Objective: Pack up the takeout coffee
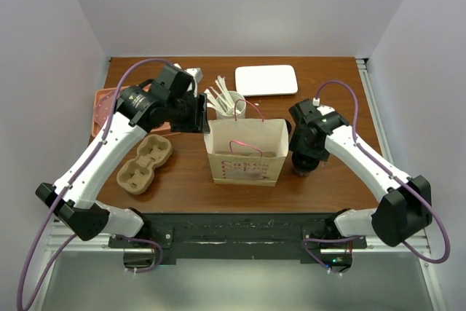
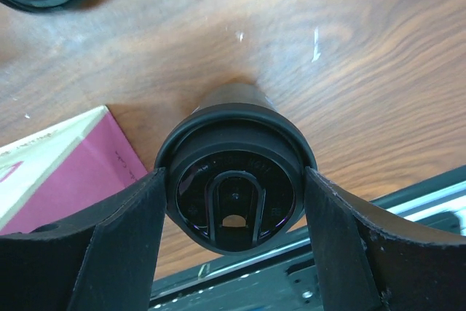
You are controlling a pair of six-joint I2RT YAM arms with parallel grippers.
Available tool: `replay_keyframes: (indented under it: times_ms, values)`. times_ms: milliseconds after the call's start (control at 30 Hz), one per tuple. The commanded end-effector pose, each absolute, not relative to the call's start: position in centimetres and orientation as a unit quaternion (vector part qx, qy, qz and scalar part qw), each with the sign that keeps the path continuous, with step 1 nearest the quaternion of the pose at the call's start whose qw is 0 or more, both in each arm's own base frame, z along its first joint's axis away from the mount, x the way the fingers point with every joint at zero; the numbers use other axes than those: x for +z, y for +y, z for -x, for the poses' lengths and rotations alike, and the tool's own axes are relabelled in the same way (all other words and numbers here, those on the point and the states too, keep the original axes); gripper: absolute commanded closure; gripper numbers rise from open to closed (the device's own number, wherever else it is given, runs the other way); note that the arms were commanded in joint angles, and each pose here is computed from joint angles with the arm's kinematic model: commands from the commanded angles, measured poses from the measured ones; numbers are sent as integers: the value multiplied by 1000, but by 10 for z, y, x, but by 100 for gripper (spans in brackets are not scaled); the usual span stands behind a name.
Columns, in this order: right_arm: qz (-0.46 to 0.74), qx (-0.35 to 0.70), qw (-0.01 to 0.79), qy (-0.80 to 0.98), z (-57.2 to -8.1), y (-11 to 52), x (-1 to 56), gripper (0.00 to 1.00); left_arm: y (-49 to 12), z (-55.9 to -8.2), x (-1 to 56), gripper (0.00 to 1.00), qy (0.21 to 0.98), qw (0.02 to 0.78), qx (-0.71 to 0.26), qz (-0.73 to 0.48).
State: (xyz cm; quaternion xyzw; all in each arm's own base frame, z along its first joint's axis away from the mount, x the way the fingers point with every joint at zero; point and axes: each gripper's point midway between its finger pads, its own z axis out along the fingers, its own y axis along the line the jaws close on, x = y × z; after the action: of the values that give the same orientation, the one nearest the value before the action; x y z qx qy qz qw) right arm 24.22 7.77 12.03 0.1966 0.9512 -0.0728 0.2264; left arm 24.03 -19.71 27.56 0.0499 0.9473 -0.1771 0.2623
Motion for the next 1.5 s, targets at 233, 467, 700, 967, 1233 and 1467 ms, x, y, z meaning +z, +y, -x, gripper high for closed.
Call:
replay_keyframes:
  times_ms: [233, 467, 700, 967, 1233, 1467]
  values:
    - [-117, -61, 371, 919, -265, 62, 253, 63, -194, -241, 295, 43, 936, 291, -190, -57]
    - [-30, -38, 417, 908, -267, 66, 326, 68, -208, -242, 287, 46, 934, 277, -212, -71]
    - [64, 67, 468, 879, -258, 99, 397, 70, -216, -252, 283, 46, 937, 268, -210, -79]
    - [204, 196, 523, 804, -219, 139, 439, 70, -219, -275, 282, 52, 940, 280, -181, -80]
    - [296, 261, 515, 761, -193, 165, 439, 72, -224, -287, 287, 77, 939, 284, -177, -80]
    - [317, 281, 494, 759, -186, 174, 429, 73, -230, -284, 291, 96, 932, 291, -203, -77]
